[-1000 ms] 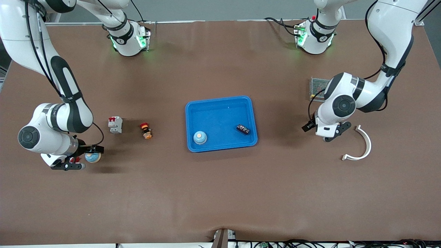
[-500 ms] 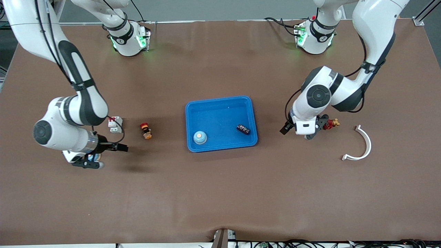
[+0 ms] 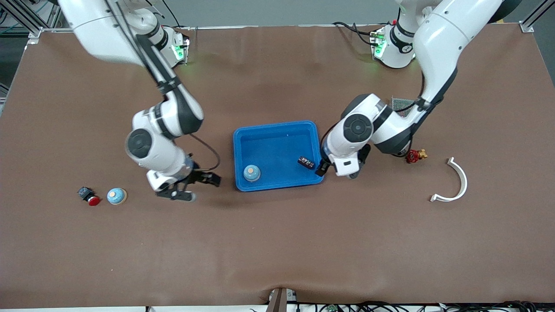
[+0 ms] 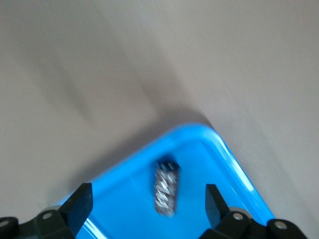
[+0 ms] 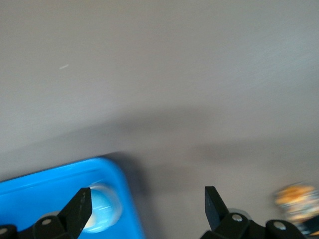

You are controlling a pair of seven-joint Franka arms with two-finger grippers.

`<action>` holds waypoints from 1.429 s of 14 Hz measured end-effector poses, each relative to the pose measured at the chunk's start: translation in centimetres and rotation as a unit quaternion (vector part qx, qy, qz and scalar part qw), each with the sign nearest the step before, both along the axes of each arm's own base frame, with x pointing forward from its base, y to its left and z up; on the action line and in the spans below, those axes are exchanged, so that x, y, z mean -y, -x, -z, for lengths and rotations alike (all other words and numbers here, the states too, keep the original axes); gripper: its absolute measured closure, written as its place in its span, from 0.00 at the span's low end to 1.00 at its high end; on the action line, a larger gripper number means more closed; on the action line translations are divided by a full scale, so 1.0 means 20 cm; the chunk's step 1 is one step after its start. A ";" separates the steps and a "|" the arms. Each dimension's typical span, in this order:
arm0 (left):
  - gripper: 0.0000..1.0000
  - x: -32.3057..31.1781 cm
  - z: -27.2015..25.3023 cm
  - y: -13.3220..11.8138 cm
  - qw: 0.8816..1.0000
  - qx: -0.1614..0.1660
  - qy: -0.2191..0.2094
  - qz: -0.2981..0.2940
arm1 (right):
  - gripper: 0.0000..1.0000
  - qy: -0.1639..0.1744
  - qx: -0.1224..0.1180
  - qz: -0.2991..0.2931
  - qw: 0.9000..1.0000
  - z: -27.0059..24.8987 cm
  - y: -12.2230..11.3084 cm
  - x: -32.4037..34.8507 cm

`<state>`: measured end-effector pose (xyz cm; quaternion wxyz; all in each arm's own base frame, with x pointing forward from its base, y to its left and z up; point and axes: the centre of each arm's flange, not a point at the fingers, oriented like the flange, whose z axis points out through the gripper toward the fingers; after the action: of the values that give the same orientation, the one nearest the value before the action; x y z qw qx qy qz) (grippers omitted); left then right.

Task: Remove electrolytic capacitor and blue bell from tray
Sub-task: 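Move both grippers back over the blue tray to the remaining items, then grasp the second capacitor with the left gripper while the right gripper grasps the bell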

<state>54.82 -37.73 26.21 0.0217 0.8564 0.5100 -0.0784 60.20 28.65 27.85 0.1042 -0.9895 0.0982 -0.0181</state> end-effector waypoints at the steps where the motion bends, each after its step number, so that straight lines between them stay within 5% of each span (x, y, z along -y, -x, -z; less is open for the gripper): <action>1: 0.04 0.07 0.01 0.01 1.000 -0.001 0.006 -0.003 | 0.00 -0.003 0.002 0.004 1.000 0.01 0.05 -0.12; 3: 0.21 0.17 0.04 0.04 1.000 -0.006 0.011 0.003 | 0.00 -0.007 0.002 0.007 1.000 0.06 0.14 -0.29; 11: 0.33 0.20 0.31 0.08 1.000 -0.021 0.004 0.001 | 0.00 0.037 -0.004 0.029 0.999 0.36 0.32 -0.55; 17: 0.46 0.20 0.41 0.10 1.000 -0.026 0.000 0.001 | 0.00 0.036 -0.001 0.033 0.999 0.37 0.29 -0.57; 20: 0.66 0.19 0.41 0.07 1.000 -0.021 0.004 -0.003 | 0.00 0.035 0.001 0.034 0.999 0.39 0.26 -0.59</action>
<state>53.34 -41.62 17.99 0.0152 0.8529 0.5125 -0.0981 54.93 40.39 20.03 0.0692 -0.9886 0.1310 -0.0260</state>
